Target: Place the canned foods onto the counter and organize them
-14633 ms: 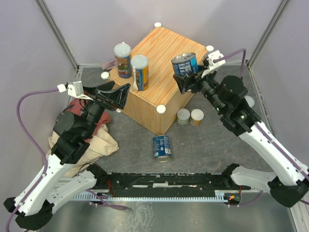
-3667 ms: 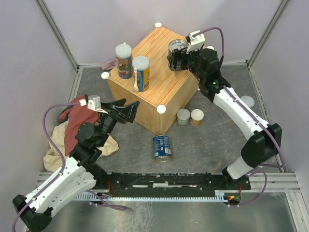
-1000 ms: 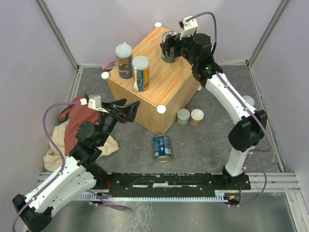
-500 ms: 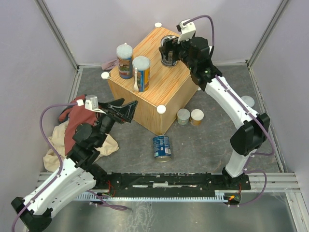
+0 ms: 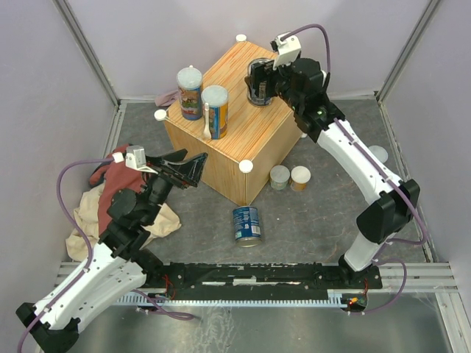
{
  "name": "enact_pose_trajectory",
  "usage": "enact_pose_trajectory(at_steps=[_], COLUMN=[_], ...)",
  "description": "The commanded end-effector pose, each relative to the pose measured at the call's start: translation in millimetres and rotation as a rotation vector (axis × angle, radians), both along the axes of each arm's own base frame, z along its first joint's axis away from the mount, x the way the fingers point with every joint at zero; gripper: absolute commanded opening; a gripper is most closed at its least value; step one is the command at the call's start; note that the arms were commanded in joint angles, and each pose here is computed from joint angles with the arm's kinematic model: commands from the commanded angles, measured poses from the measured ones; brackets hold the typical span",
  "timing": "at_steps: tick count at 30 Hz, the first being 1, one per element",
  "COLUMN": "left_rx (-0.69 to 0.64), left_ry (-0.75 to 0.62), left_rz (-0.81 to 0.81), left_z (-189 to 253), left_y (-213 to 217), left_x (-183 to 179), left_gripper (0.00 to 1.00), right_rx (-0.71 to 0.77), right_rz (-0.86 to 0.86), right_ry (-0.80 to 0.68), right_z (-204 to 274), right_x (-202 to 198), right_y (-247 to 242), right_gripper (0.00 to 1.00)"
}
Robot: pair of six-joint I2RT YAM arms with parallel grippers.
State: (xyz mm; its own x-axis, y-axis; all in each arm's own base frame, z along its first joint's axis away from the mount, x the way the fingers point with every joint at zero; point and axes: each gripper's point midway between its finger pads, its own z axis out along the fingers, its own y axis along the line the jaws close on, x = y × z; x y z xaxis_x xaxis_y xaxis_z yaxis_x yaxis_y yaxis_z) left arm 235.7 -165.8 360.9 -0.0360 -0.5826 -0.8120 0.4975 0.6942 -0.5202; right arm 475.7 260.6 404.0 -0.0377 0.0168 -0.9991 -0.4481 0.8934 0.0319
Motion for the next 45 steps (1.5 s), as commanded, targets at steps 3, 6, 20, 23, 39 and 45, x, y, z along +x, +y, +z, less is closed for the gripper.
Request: enact_pose_trajectory(at_steps=[3, 6, 20, 23, 39, 45], left_rx=[-0.033, -0.035, -0.022, -0.023, -0.043, -0.041], left_ry=[-0.064, -0.069, -0.083, -0.079, -0.076, -0.072], left_rz=[0.007, 0.008, 0.016, 0.013, 0.015, 0.012], left_z=[29.1, 32.6, 38.1, 35.2, 30.7, 28.7], left_y=[6.4, 8.1, 12.9, 12.6, 15.8, 13.8], left_x=[-7.3, -8.9, -13.4, -13.6, -16.6, -15.1], left_gripper=[0.99, 0.99, 0.99, 0.99, 1.0, 1.0], right_rx=[0.146, 0.157, 0.154, 0.141, 0.136, 0.117], right_rz=[0.035, 0.031, -0.018, -0.018, -0.009, 0.0], right_ry=[-0.138, -0.147, -0.185, -0.196, -0.069, -0.012], right_z=[102.4, 111.3, 117.7, 114.2, 60.0, 34.5], right_x=[-21.6, -20.0, -48.2, -68.4, -106.6, -87.9], right_y=[-7.3, -7.2, -32.3, -41.2, -52.7, -38.3], right_gripper=[0.99, 1.0, 1.0, 0.99, 0.56, 0.47])
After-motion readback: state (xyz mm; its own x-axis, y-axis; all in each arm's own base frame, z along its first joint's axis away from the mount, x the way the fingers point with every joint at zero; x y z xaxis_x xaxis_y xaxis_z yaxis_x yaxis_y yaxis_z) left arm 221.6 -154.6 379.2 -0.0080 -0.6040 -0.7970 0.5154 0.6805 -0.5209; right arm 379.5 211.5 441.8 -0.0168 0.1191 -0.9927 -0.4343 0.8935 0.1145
